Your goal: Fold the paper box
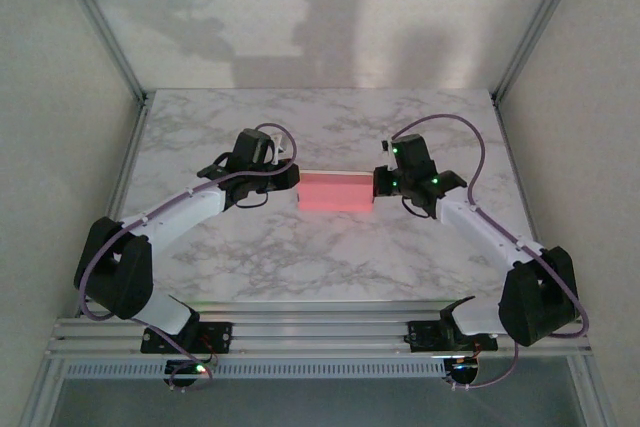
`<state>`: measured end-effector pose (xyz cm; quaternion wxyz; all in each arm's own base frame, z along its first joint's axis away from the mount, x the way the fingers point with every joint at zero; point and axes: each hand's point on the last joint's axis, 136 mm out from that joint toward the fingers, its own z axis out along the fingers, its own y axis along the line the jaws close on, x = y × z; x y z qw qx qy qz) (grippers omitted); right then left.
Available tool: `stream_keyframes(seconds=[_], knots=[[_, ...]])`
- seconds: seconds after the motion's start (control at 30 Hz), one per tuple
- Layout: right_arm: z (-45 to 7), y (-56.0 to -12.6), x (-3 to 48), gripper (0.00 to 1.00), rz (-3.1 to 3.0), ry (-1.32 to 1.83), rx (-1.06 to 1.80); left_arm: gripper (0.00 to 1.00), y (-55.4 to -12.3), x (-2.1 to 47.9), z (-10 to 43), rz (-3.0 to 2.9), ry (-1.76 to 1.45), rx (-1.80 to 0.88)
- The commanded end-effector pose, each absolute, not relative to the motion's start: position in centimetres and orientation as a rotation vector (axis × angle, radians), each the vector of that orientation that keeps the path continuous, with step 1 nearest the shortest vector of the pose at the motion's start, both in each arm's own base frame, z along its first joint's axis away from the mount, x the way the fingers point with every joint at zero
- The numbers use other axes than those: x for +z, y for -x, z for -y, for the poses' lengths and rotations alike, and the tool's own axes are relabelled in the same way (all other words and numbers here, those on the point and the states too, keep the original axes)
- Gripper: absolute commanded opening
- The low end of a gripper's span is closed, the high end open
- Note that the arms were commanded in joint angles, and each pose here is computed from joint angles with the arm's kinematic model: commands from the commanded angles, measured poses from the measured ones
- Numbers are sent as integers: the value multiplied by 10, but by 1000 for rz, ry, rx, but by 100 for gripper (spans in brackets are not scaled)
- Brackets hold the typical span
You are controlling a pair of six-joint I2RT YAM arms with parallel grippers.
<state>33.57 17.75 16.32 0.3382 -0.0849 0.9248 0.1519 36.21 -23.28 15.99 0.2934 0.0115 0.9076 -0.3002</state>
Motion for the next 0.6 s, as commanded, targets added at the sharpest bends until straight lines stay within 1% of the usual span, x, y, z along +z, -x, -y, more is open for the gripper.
stream_keyframes(seconds=[0.0,0.27,0.43,0.57], knots=[[-158,-311,134,0,-2527,278,268,11,-348,139,228,-2503,-17,-753],[-162,-312,143,0,-2482,268,307,11,-348,138,227,-2507,-22,-745],[-175,-312,143,0,-2494,200,419,11,-348,137,228,-2508,-18,-751],[-179,-312,140,0,-2509,134,445,11,-348,136,228,-2510,-14,-753]])
